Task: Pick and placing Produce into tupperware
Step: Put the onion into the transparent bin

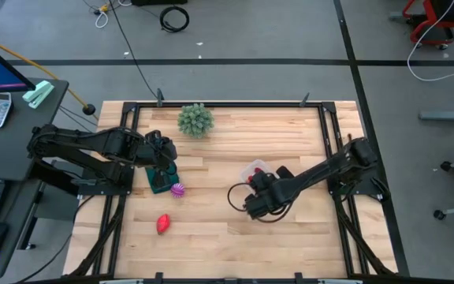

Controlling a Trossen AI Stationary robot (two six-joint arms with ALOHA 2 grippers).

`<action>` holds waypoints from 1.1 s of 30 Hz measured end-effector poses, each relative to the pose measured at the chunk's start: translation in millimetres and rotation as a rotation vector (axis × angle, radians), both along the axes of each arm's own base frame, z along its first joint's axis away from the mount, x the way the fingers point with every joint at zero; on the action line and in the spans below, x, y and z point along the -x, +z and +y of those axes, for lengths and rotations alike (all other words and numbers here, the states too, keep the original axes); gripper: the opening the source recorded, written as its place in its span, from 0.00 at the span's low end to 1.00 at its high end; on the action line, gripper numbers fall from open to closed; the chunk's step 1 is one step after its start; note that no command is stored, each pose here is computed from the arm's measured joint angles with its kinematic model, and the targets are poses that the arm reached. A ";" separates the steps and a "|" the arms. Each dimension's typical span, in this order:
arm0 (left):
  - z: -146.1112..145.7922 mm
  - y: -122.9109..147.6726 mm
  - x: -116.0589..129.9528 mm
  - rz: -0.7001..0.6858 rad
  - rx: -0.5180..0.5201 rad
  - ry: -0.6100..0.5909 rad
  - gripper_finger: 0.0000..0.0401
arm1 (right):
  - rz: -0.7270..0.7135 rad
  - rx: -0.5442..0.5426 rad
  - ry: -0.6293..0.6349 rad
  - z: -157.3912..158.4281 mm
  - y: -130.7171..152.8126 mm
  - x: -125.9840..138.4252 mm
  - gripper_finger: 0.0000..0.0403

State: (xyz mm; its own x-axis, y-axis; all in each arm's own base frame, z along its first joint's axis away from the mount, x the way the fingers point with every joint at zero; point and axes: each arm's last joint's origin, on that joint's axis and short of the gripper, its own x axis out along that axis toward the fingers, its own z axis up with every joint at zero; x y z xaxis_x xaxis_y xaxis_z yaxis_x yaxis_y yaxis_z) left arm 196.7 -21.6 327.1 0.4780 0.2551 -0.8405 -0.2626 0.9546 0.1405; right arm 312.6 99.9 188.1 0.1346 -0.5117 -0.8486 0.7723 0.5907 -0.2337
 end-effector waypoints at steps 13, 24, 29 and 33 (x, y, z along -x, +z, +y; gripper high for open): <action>-3.5 -3.1 5.1 0.035 0.065 0.058 0.11 | -0.471 0.100 0.180 -25.4 98.1 0.2 0.29; -42.4 -77.5 28.9 0.188 0.128 0.167 0.08 | -0.514 0.187 0.463 -20.3 102.8 -26.9 0.29; -64.1 -111.2 32.1 0.110 0.182 0.080 0.10 | -0.516 0.163 0.453 -30.0 102.5 -29.8 0.29; -74.3 -123.3 32.1 0.055 0.199 -0.023 0.15 | -0.521 0.166 0.430 -38.7 104.5 -30.6 0.29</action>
